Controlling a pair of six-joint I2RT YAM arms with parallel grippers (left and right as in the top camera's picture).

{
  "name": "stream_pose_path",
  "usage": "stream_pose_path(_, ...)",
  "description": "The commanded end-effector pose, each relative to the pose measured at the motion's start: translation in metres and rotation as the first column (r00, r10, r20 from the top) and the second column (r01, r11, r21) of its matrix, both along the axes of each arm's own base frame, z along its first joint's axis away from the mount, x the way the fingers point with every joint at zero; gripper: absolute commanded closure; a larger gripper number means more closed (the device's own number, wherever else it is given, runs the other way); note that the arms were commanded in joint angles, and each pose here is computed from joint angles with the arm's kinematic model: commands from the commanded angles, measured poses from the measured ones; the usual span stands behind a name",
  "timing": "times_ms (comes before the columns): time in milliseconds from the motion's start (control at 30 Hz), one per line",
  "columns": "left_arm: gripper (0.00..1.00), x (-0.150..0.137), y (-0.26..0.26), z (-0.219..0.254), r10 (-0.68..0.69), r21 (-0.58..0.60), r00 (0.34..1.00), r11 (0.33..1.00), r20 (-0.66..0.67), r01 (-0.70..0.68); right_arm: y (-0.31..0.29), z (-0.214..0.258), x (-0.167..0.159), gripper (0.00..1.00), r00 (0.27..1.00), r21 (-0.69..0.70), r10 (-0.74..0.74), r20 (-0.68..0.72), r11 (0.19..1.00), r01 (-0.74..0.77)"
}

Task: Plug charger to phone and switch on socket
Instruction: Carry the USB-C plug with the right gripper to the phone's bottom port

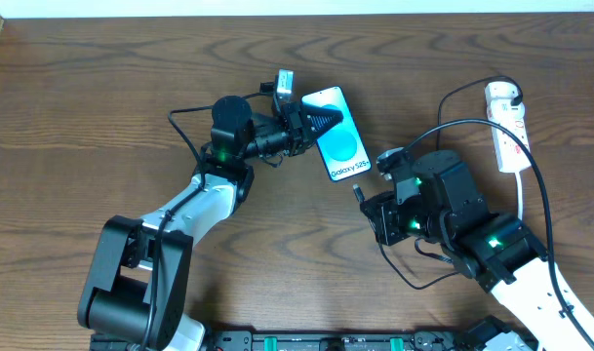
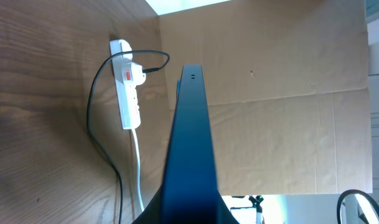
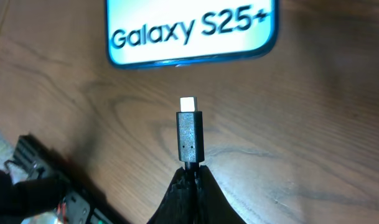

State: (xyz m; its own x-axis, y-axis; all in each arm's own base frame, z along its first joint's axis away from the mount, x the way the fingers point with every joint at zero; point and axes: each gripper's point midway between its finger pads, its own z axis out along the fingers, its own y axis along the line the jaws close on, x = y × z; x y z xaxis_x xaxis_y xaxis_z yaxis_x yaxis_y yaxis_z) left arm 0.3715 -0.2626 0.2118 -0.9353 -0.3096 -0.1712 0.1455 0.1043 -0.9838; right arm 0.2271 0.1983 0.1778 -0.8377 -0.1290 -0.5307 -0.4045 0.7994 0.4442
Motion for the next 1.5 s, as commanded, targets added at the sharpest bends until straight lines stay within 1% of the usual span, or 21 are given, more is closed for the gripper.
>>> stream_pose_path(0,0.93,0.004,-0.001,0.019,0.002,-0.02,0.999,1.0,0.046,-0.001,-0.002,-0.003,0.004,0.99,0.999,-0.013,-0.033,0.004,0.999,0.033)
stream_pose_path(300,0.93,0.004,-0.001,0.019,0.002,-0.018,0.999,1.0,0.049,-0.001,0.003,0.004,0.011,0.99,0.999,0.016,-0.03,0.043,0.999,0.03)
stream_pose_path(667,0.93,0.004,-0.001,0.019,0.003,-0.02,0.999,1.0,0.045,-0.002,0.006,-0.001,0.009,0.99,1.0,0.018,-0.018,0.016,1.0,0.017)
stream_pose_path(1467,0.93,0.004,-0.001,0.019,0.001,-0.015,0.998,1.0,0.056,-0.001,0.012,0.002,0.006,0.99,1.0,0.047,0.009,0.007,0.999,-0.009)
